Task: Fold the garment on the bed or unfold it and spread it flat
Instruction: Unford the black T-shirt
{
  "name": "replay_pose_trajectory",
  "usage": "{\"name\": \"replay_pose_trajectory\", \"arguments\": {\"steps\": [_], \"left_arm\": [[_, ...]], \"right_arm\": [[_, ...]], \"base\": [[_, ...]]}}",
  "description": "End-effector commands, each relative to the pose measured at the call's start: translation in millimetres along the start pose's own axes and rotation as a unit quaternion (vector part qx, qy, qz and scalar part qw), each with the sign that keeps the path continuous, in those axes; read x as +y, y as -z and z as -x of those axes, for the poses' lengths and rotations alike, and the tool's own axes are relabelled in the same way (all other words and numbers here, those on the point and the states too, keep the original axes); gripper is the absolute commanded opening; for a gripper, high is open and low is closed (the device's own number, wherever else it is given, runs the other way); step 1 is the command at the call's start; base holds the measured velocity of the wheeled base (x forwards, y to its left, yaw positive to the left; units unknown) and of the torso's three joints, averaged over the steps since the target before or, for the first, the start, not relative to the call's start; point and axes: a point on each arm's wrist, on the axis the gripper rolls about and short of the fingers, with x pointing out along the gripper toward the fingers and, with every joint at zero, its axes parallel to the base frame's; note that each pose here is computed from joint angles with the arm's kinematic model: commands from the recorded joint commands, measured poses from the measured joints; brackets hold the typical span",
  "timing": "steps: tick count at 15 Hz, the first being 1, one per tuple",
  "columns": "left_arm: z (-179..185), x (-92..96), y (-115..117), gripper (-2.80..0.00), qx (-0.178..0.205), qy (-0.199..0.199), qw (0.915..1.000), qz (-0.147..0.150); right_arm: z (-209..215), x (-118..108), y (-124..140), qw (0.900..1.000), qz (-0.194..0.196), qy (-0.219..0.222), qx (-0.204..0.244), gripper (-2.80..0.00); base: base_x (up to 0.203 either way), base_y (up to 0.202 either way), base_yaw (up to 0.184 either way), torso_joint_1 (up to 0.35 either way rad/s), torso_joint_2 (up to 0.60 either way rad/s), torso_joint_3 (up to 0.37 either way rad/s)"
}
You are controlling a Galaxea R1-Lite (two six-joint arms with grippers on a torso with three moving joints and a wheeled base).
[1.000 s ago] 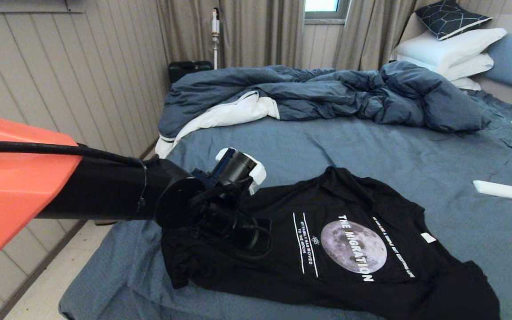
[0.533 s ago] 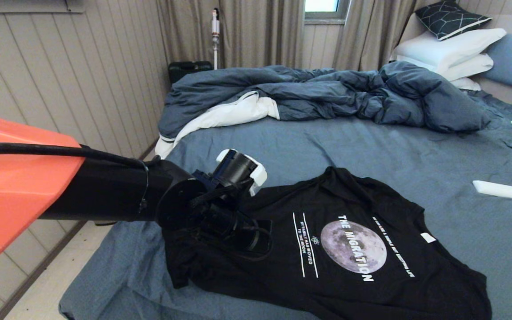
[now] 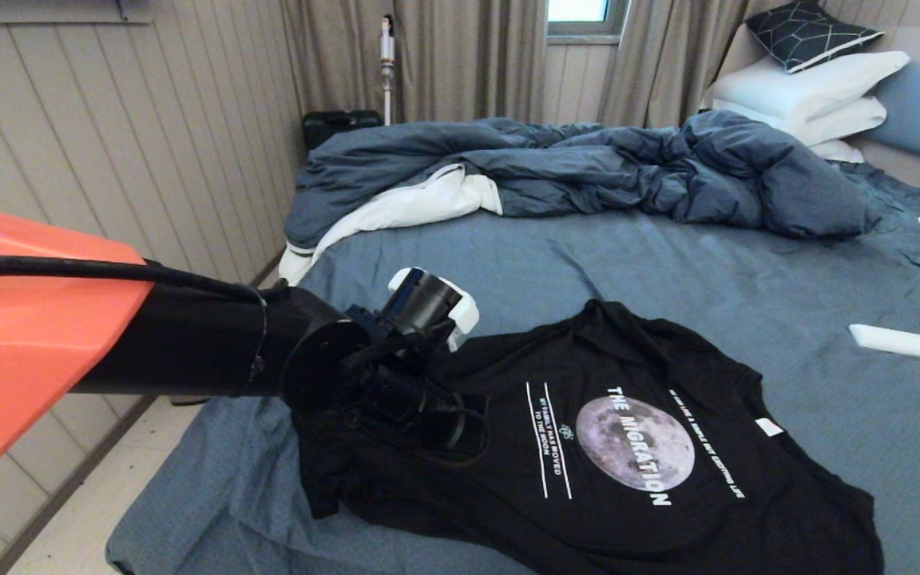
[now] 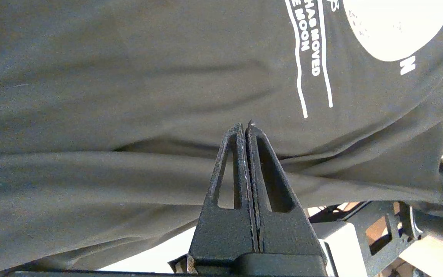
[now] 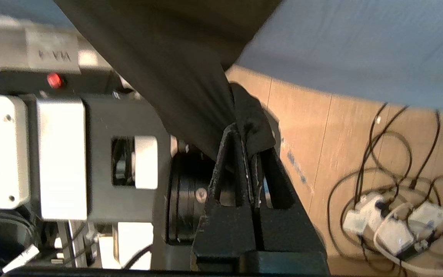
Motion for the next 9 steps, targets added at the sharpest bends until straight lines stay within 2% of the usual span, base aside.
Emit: {"name": "replay_pose_trajectory", "arguments": {"steps": [1, 4, 7, 9], "left_arm": [[0, 0.1, 0, -2.8, 0.0, 0.0, 1.0, 0.002], [1, -0.3, 0, -2.8, -0.001, 0.001, 1.0, 0.001], [3, -0.4, -1, -2.8, -0.004, 0.001, 1.0, 0.002], [3, -0.4, -1, -2.8, -0.004, 0.001, 1.0, 0.002]], "right_arm": [[2, 0, -13, 1.0, 0.001, -0.001, 0.004, -2.8], [4, 0, -45, 1.0, 0.0, -0.006, -0.003, -2.8], [-16, 0, -92, 1.0, -0.004, -0.015, 0.007, -2.8], [-28, 1, -114, 0.999, -0.01, -0.03, 0.01, -2.8]], "base": [[0.0, 0.0, 0.0, 0.0, 0.0, 0.0], [0.0, 0.0, 0.0, 0.0, 0.0, 0.0], [0.0, 0.0, 0.0, 0.0, 0.0, 0.0], [0.0, 0.0, 0.0, 0.0, 0.0, 0.0]]}}
